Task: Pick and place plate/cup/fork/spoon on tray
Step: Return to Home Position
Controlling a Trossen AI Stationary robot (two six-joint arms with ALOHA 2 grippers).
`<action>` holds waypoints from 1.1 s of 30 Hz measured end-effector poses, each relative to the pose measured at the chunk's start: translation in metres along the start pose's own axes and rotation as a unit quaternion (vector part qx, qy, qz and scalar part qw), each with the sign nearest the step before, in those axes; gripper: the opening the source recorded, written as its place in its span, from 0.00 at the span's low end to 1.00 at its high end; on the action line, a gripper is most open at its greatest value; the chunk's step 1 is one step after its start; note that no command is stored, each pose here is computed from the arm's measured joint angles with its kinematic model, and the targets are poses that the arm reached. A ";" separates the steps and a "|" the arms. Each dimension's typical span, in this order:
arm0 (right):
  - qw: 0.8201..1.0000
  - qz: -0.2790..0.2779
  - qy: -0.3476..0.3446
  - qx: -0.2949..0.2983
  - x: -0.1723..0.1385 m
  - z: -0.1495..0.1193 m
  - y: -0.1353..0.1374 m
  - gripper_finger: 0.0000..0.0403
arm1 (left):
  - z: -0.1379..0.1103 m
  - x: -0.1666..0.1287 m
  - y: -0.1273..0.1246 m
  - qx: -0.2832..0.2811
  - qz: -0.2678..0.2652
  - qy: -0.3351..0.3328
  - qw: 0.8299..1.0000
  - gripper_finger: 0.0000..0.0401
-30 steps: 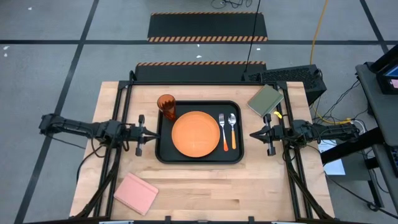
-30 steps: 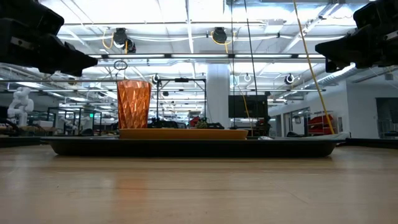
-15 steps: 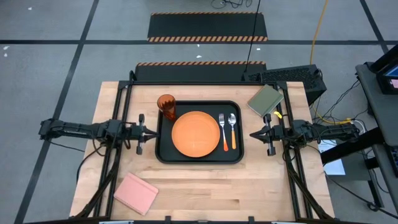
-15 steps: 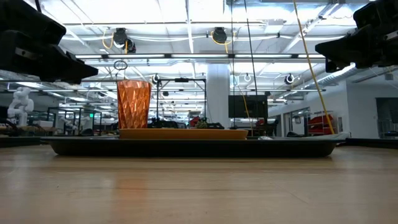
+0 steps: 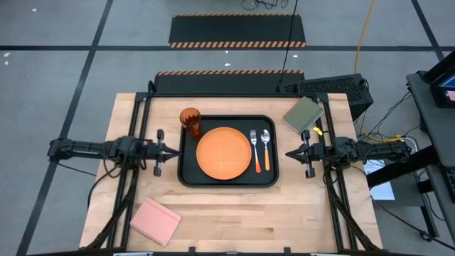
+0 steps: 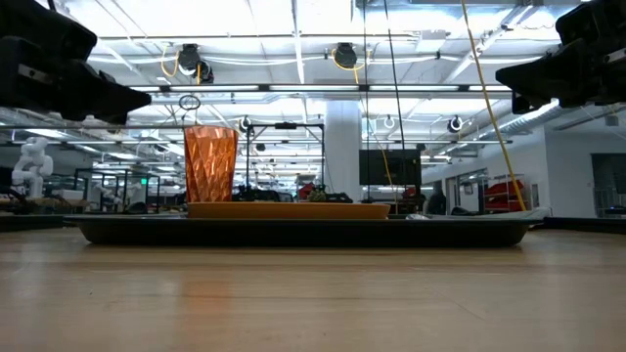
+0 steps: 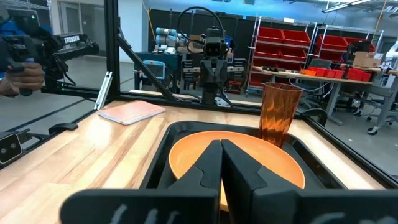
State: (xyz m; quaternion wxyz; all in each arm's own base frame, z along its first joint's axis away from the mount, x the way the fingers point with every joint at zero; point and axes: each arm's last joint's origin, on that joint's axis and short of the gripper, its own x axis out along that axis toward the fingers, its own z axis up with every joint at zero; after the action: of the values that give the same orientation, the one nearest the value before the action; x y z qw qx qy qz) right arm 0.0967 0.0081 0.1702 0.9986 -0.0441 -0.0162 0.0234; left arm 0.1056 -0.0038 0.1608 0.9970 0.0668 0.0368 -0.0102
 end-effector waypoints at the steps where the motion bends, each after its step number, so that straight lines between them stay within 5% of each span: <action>1: 1.000 0.000 0.000 0.000 0.000 0.000 0.000 0.00 | 0.000 -0.001 0.000 0.002 0.002 -0.003 1.000 0.04; 8: 1.000 0.000 0.000 0.000 0.000 0.000 0.000 0.00 | 0.007 -0.009 0.001 0.010 0.006 -0.050 0.999 0.03; 33: 1.000 0.000 0.000 0.000 0.000 0.000 0.000 0.00 | 0.006 -0.008 0.003 -0.003 0.014 -0.038 0.999 0.06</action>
State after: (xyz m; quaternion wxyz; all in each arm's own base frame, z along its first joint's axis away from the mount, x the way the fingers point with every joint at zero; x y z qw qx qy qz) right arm 0.0967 0.0081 0.1702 0.9986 -0.0441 -0.0163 0.0233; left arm 0.0982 -0.0016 0.1672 0.9980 0.0637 -0.0019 0.0011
